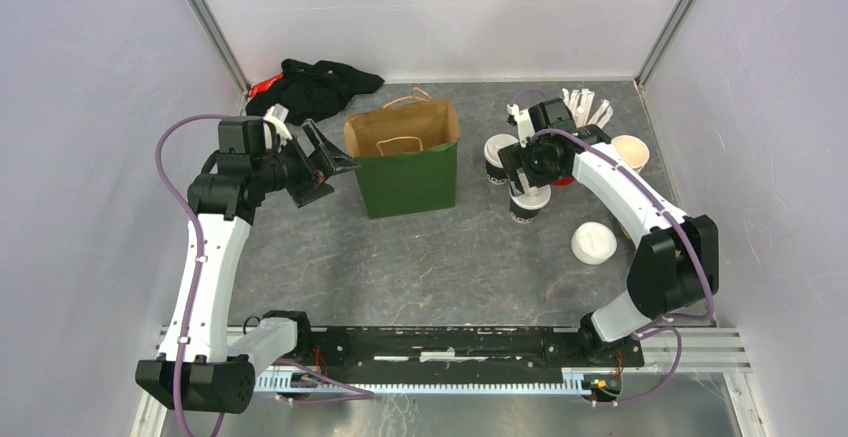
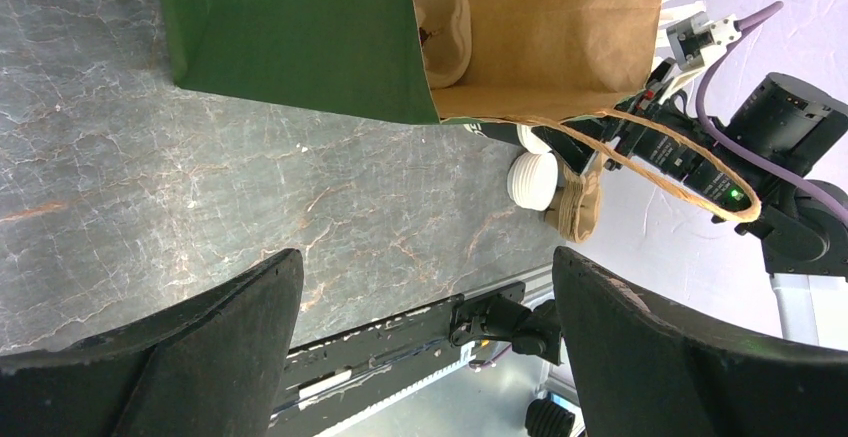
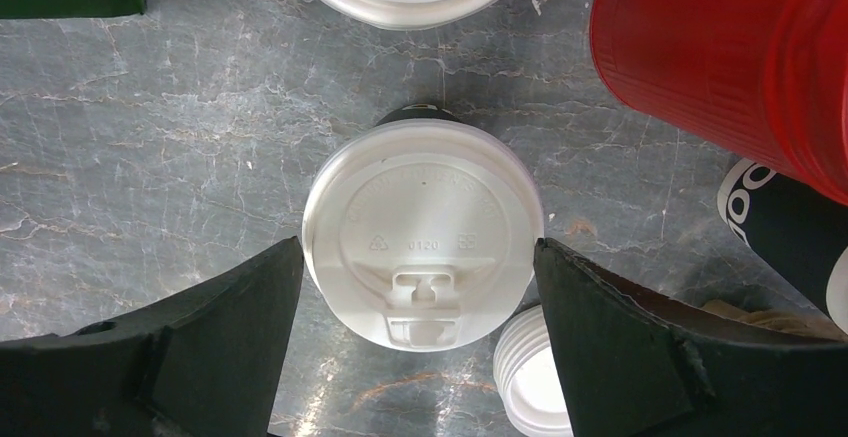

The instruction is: Pack the takeout coffee

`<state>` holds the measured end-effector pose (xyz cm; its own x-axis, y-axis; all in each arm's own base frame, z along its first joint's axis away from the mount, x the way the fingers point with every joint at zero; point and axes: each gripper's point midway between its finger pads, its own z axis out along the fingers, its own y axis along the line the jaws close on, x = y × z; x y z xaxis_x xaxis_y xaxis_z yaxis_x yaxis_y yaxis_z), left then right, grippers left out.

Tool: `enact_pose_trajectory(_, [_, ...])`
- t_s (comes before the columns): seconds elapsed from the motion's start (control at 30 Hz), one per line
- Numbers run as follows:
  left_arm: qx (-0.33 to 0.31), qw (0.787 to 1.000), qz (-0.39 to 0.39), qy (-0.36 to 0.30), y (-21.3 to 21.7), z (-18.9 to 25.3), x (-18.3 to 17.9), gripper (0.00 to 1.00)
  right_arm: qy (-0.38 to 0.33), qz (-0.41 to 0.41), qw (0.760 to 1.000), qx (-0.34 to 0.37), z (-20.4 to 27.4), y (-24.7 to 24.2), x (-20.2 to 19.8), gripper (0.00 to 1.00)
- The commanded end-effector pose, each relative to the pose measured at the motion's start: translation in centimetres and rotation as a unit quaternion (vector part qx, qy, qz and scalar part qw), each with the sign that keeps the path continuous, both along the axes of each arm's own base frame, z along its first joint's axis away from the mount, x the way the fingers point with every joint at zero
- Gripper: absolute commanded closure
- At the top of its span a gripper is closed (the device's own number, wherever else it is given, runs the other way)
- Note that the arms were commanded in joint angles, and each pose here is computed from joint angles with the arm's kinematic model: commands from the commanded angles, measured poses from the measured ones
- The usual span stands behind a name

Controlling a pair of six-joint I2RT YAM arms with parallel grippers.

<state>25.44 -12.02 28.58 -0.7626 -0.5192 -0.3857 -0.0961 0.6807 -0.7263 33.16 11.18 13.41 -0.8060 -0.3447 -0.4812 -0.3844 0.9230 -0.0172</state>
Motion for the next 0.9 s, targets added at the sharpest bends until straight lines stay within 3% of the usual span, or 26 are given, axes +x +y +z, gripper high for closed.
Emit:
enact_pose_trajectory(0.0, [0.001, 0.999, -0.02, -0.037, -0.3, 1.3, 0.4, 0.01, -0.002, 0.001, 1.0, -0.005, -0.2, -0.3, 0.5, 0.09])
enact_pose_trajectory(0.63, [0.0, 0.999, -0.021, -0.036, -0.3, 1.4, 0.7, 0.01, 0.011, -0.004, 1.0, -0.025, -1.4, -1.1, 0.2, 0.1])
enact_pose_trajectory(0.87, [0.008, 0.999, -0.01, -0.035, 0.1, 1.7, 1.1, 0.01, -0.015, 0.003, 1.0, 0.002, 0.7, -0.2, 0.4, 0.21])
